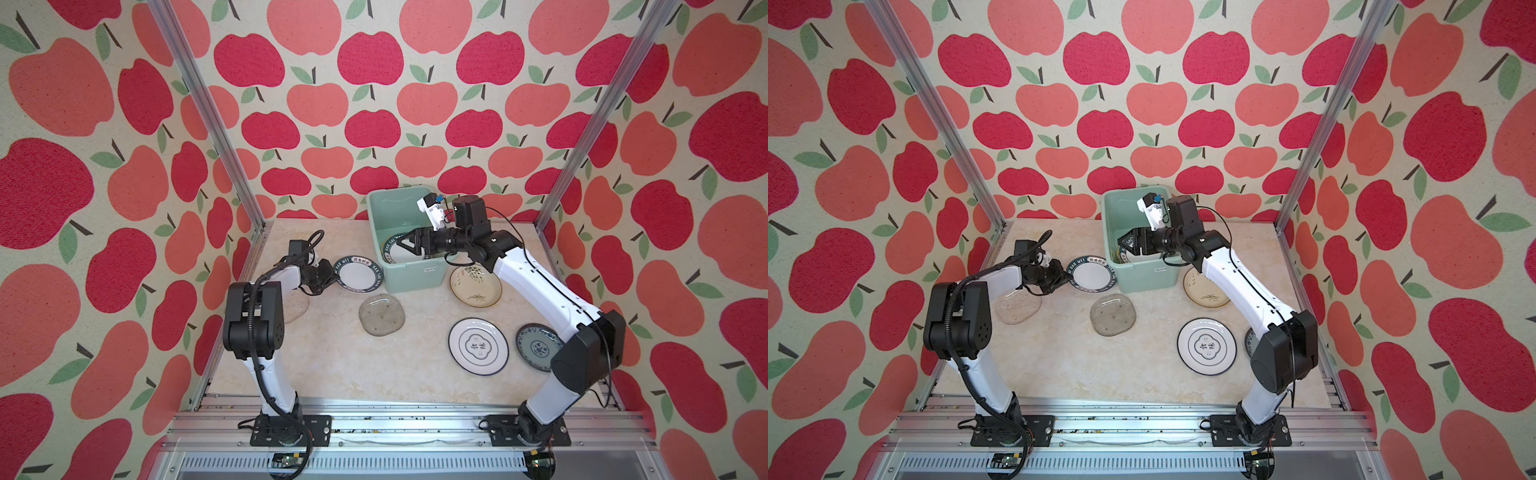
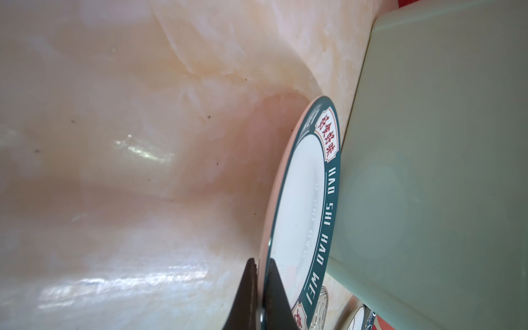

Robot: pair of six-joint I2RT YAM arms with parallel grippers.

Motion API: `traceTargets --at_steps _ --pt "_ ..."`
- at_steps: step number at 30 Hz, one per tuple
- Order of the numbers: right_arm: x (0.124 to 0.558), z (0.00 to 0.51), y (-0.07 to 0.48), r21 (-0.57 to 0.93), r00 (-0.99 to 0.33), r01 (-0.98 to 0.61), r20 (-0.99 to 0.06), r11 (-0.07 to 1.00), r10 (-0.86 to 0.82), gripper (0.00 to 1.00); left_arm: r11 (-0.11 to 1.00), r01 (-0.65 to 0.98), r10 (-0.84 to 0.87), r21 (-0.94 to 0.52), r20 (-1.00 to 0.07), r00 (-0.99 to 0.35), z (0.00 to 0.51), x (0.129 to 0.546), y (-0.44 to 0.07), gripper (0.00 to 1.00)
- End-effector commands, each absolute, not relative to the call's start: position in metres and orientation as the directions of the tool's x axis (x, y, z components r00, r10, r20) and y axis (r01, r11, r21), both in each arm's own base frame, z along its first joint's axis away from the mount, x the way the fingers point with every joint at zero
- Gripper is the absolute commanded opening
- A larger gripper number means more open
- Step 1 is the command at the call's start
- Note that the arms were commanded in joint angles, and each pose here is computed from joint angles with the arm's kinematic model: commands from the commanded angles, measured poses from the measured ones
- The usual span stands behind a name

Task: Place the plates into the plastic bin on the countertop
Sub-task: 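Lift the plate upright with the left gripper toward the right gripper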

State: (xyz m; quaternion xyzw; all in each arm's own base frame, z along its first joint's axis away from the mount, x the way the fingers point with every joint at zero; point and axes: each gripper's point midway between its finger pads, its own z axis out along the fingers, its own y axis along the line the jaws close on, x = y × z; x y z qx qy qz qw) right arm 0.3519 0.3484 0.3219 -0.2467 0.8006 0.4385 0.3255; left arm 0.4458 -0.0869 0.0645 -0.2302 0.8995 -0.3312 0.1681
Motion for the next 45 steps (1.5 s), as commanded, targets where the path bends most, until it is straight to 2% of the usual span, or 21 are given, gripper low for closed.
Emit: traceTargets --at_steps 1,5,10,15,19,25,31,35,45 --pt "0.352 0.333 0.348 0.549 -0.675 -0.665 -0.732 0.506 -0.093 0.69 0.676 -0.248 -0.519 -0.694 -0.209 -0.829 0.101 0.45 -0.086 0.0" --pt "0.351 0.342 0.346 0.549 -0.667 -0.664 -0.741 0.508 -0.071 0.69 0.654 -0.262 -0.571 -0.71 -0.237 -0.786 0.131 0.449 -0.071 0.0" --pt "0.349 0.36 0.344 0.549 -0.653 -0.67 -0.756 0.499 -0.045 0.69 0.654 -0.262 -0.635 -0.71 -0.325 -0.701 0.184 0.436 -0.05 0.0" --pt "0.344 0.376 0.339 0.542 -0.637 -0.678 -0.771 0.496 -0.028 0.69 0.676 -0.282 -0.68 -0.681 -0.428 -0.596 0.241 0.401 -0.024 0.0" --pt "0.343 0.381 0.328 0.538 -0.634 -0.652 -0.773 0.534 0.006 0.69 0.672 -0.235 -0.684 -0.702 -0.468 -0.56 0.282 0.372 -0.025 0.0" --pt "0.343 0.387 0.307 0.596 -0.651 -0.593 -0.751 0.541 0.112 0.7 0.582 -0.059 -0.655 -0.811 -0.425 -0.625 0.335 0.342 -0.07 0.0" --pt "0.338 0.383 0.297 0.645 -0.676 -0.572 -0.721 0.507 0.154 0.73 0.52 0.101 -0.558 -0.848 -0.427 -0.711 0.374 0.325 -0.132 0.0" --pt "0.335 0.378 0.299 0.678 -0.707 -0.568 -0.692 0.466 0.146 0.73 0.511 0.167 -0.479 -0.843 -0.441 -0.759 0.384 0.318 -0.165 0.0" --pt "0.331 0.376 0.308 0.748 -0.758 -0.551 -0.634 0.37 0.154 0.7 0.504 0.203 -0.409 -0.84 -0.439 -0.8 0.381 0.32 -0.197 0.0"
